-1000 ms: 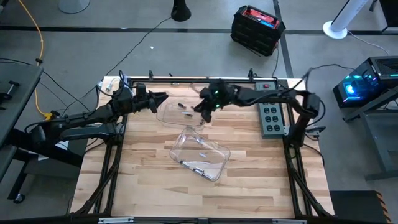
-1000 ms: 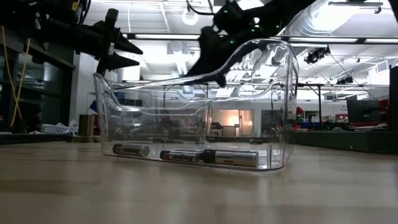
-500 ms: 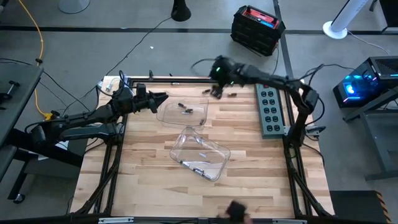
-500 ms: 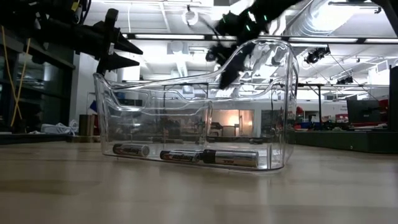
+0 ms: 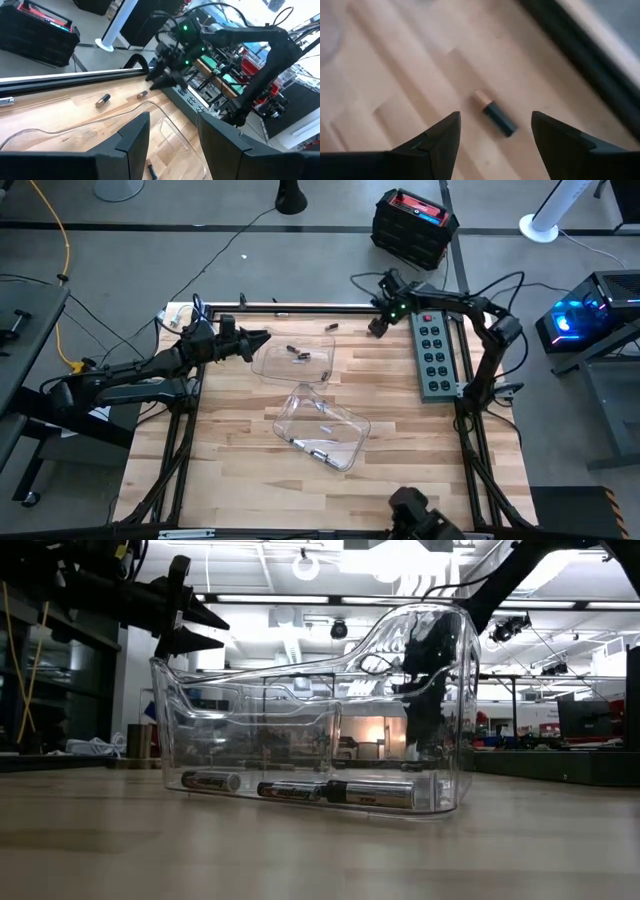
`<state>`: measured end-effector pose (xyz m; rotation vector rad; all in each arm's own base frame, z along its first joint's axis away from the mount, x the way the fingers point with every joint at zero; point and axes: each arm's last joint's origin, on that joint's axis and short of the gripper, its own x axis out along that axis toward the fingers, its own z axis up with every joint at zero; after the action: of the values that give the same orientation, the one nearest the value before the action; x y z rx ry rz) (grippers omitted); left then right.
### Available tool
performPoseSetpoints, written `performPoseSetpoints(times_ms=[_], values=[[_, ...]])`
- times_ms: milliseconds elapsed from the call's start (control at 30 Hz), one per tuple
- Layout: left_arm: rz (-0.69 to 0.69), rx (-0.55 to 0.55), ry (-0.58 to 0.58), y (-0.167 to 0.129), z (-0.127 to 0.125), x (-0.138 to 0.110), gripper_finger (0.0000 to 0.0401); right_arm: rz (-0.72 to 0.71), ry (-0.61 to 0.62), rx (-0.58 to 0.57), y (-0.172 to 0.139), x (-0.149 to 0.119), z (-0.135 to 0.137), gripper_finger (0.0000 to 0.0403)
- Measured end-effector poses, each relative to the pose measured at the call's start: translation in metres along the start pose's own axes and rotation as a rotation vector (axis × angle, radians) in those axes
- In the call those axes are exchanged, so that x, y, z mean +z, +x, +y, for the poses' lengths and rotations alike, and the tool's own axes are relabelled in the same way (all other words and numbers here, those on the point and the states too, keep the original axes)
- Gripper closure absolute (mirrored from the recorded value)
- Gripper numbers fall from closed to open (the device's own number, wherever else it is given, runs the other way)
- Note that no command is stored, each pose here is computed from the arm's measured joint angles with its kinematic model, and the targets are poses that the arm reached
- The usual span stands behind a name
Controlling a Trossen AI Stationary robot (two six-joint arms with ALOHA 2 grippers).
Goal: Sort batteries
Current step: Put the black battery into the top transparent bin
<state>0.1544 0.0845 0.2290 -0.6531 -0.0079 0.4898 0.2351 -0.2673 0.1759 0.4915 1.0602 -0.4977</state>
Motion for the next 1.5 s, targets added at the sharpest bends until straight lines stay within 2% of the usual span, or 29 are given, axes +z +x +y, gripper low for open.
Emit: performPoseSetpoints(times_ms=[167, 333, 467, 600, 767, 900, 1033, 1133, 1233, 1367, 1433, 1500], values=[[0.010, 0.018, -0.003, 0.000, 0.001, -0.001, 0.0243, 0.055, -0.132, 0.047, 0.020, -0.004, 0.012, 0.0167], [0.025, 0.031, -0.012, 0.000, 0.003, -0.003, 0.0243, 0.139, -0.188, -0.080, 0.047, -0.004, 0.016, 0.0167], [0.040, 0.043, -0.022, 0.000, 0.004, -0.004, 0.0243, 0.204, -0.223, -0.109, 0.061, -0.005, 0.018, 0.0181], [0.051, 0.051, -0.028, 0.000, 0.004, -0.006, 0.0243, 0.225, -0.238, -0.091, 0.062, -0.002, 0.020, 0.0239], [0.061, 0.058, -0.029, 0.000, 0.005, -0.007, 0.0243, 0.243, -0.160, -0.020, 0.052, 0.005, 0.026, 0.0373], [0.061, 0.058, -0.029, 0.000, 0.005, -0.006, 0.0243, 0.270, -0.144, 0.052, 0.030, 0.005, 0.042, 0.0380], [0.048, 0.031, -0.028, 0.000, 0.003, -0.005, 0.0243, 0.054, -0.184, 0.063, -0.027, 0.029, 0.064, 0.0382], [0.024, 0.000, -0.024, 0.000, 0.001, -0.002, 0.0243, -0.123, -0.204, 0.187, -0.057, 0.042, 0.090, 0.0382], [0.023, -0.010, 0.008, 0.000, 0.000, -0.001, 0.0243, -0.302, -0.227, 0.311, -0.075, 0.053, 0.129, 0.0382], [0.045, -0.013, 0.029, 0.000, 0.001, -0.003, 0.0243, -0.380, -0.280, 0.403, -0.065, 0.056, 0.180, 0.0382], [0.067, -0.020, 0.039, 0.000, 0.001, -0.004, 0.0243, -0.378, -0.289, 0.411, -0.050, 0.053, 0.204, 0.0380], [0.098, -0.007, 0.038, 0.000, 0.003, -0.007, 0.0243, -0.386, -0.287, 0.385, -0.038, 0.049, 0.223, 0.0361]])
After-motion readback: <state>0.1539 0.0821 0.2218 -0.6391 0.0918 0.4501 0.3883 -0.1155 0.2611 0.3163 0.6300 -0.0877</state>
